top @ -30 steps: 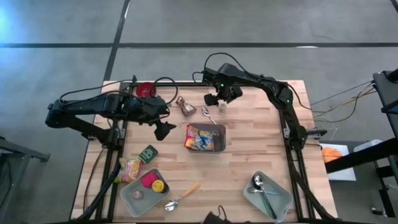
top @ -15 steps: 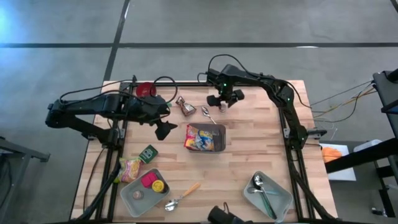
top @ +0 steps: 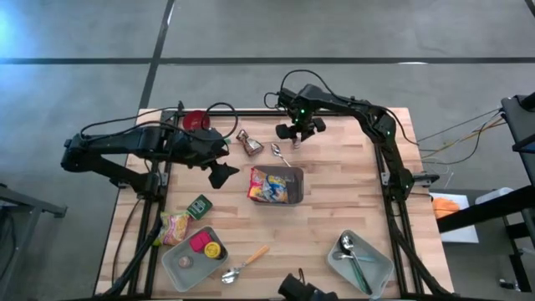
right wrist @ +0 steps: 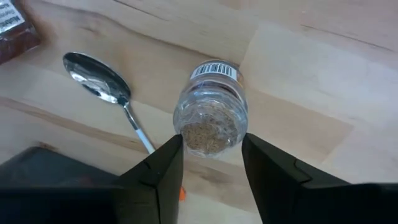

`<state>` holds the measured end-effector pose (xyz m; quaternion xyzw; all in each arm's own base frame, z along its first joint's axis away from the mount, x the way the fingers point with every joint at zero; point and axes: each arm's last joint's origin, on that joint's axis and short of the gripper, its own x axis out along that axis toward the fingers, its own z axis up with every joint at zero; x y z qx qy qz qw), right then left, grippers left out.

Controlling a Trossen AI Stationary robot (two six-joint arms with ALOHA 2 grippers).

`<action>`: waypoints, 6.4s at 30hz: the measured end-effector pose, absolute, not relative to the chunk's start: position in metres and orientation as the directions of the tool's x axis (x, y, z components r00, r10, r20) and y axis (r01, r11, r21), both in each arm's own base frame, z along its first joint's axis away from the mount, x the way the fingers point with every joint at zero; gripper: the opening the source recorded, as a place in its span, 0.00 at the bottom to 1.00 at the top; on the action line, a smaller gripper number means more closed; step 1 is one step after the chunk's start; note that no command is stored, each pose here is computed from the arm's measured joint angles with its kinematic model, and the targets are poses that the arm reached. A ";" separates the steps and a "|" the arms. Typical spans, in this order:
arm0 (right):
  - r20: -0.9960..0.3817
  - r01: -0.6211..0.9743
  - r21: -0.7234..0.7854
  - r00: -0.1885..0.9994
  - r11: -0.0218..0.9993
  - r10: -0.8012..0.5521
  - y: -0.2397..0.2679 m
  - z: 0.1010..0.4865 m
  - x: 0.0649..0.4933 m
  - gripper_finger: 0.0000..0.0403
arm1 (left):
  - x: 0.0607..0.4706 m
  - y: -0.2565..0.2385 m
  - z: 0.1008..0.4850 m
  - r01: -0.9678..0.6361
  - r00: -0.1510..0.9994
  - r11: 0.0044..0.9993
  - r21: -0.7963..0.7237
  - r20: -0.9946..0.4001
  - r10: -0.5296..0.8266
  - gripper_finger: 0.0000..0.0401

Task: Pick & Place Food Item
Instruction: Put the brown spice bottle into the left grey bin

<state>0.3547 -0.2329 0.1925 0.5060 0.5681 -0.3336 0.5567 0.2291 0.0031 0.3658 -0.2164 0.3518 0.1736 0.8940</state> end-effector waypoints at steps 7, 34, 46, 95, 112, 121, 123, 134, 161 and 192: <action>-0.970 0.926 0.198 0.139 0.321 0.198 -0.233 0.192 0.356 0.42 | 0.229 0.003 0.366 -0.461 0.693 0.845 -0.272 -0.705 0.151 0.91; -0.966 0.973 0.162 0.123 0.162 0.228 -0.236 0.173 0.361 0.80 | 0.229 0.003 0.366 -0.465 0.693 0.840 -0.280 -0.705 0.148 0.91; -0.978 0.976 0.138 0.109 0.166 0.177 -0.239 0.177 0.363 0.49 | 0.229 0.002 0.366 -0.468 0.694 0.833 -0.295 -0.706 0.140 0.91; -0.805 0.494 0.524 0.554 0.694 0.213 -0.105 0.369 0.395 0.42 | 0.230 0.004 0.367 -0.331 0.698 0.941 -0.065 -0.688 0.198 0.91; -0.617 0.261 0.663 0.721 0.702 0.315 -0.036 0.431 0.395 0.42 | 0.251 -0.004 0.390 -0.057 0.894 0.989 -0.133 -0.449 -0.009 0.91; -0.587 0.226 0.683 0.736 0.695 0.337 -0.027 0.434 0.398 0.42 | 0.265 -0.007 0.382 -0.007 0.885 0.984 -0.176 -0.459 -0.075 0.91; -0.587 0.221 0.685 0.733 0.694 0.345 -0.025 0.434 0.398 0.42 | 0.267 -0.007 0.383 0.007 0.890 0.983 -0.182 -0.446 -0.089 0.91; -0.579 0.209 0.699 0.728 0.684 0.369 -0.018 0.434 0.399 0.42 | 0.267 -0.008 0.381 0.039 0.880 0.978 -0.203 -0.457 -0.130 0.81; -0.514 0.140 0.717 0.767 0.683 0.383 -0.017 0.440 0.404 0.54 | 0.265 -0.009 0.385 0.079 0.883 0.971 -0.224 -0.438 -0.172 0.44; -0.014 0.097 0.386 0.995 0.917 -0.099 0.021 0.525 0.376 0.74 | 0.223 -0.002 0.460 0.036 0.993 0.984 -0.176 0.117 -0.015 0.44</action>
